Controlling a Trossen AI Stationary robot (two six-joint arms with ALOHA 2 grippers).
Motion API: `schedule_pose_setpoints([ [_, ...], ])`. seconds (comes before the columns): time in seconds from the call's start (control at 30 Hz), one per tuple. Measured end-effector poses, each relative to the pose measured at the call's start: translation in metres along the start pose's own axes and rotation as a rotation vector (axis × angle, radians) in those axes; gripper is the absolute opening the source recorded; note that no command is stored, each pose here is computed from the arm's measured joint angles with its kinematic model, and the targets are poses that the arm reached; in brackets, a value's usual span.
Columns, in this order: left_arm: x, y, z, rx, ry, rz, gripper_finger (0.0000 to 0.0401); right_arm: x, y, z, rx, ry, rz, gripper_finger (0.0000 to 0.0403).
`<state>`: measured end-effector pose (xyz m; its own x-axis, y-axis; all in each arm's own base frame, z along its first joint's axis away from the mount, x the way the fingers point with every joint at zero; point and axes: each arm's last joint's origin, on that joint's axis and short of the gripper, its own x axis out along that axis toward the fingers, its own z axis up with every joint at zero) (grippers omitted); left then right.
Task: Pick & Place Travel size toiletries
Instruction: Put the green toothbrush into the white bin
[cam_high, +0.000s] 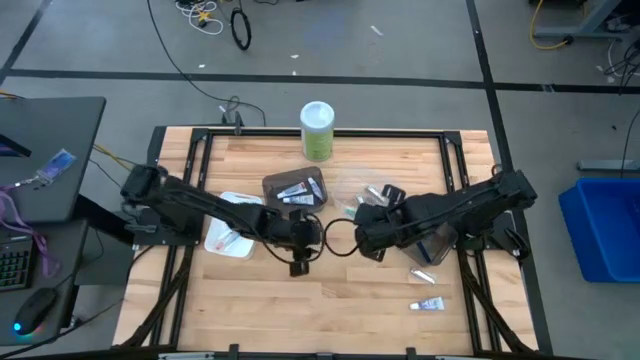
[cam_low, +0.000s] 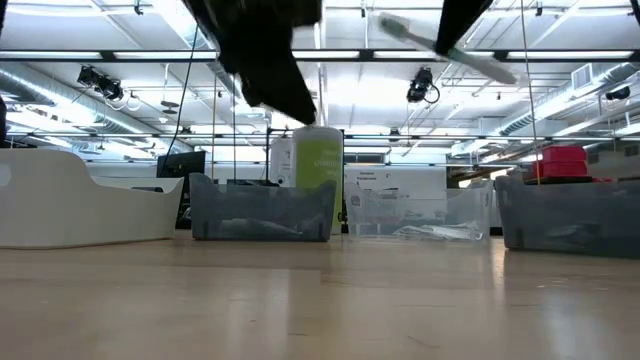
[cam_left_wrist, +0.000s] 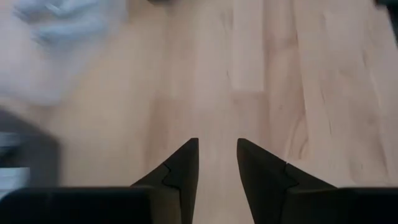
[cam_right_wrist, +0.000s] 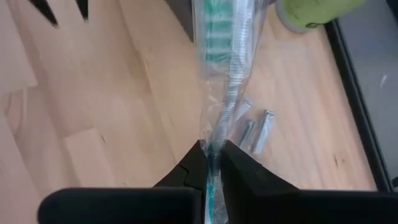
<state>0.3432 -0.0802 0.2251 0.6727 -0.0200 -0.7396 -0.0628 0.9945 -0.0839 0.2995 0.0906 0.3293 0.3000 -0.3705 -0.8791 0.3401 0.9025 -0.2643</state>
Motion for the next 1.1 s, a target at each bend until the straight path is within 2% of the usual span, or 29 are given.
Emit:
schedule_pose_setpoints([
  [0.17,-0.062,0.004,0.007,0.010,-0.121,0.169,0.0116,-0.027,-0.020,-0.013,0.030,-0.045,-0.022,0.0029],
  [0.27,-0.094,0.006,0.003,0.000,-0.237,0.279,0.0116,-0.040,-0.028,-0.022,0.064,-0.162,-0.068,0.0029],
  [0.37,-0.107,0.008,-0.006,0.007,-0.307,0.275,0.0116,-0.034,-0.021,-0.025,0.080,-0.329,-0.025,0.0029],
  [0.5,-0.094,0.007,-0.020,0.095,-0.433,0.135,0.0116,-0.002,-0.004,-0.021,-0.028,-0.517,0.099,0.0029],
  [0.57,-0.086,0.008,-0.024,0.124,-0.543,0.072,0.0116,0.017,0.001,-0.015,-0.100,-0.614,0.191,0.0029],
  [0.7,-0.068,0.016,-0.038,0.036,-0.700,0.040,0.0116,0.039,-0.004,0.002,-0.168,-0.854,0.324,0.0032],
  [0.77,-0.062,0.019,-0.043,-0.014,-0.727,0.030,0.0116,0.043,-0.012,0.011,-0.143,-0.946,0.378,0.0033],
  [0.87,-0.051,0.024,-0.049,-0.021,-0.701,0.061,0.0116,0.051,-0.022,0.015,-0.112,-0.943,0.473,0.0033],
  [0.97,-0.039,0.028,-0.050,0.037,-0.676,0.128,0.0117,0.056,-0.027,0.016,-0.094,-0.920,0.560,0.0033],
  [1.1,-0.028,0.030,-0.041,0.072,-0.702,0.125,0.0130,0.058,-0.030,0.016,-0.090,-0.910,0.566,0.0034],
])
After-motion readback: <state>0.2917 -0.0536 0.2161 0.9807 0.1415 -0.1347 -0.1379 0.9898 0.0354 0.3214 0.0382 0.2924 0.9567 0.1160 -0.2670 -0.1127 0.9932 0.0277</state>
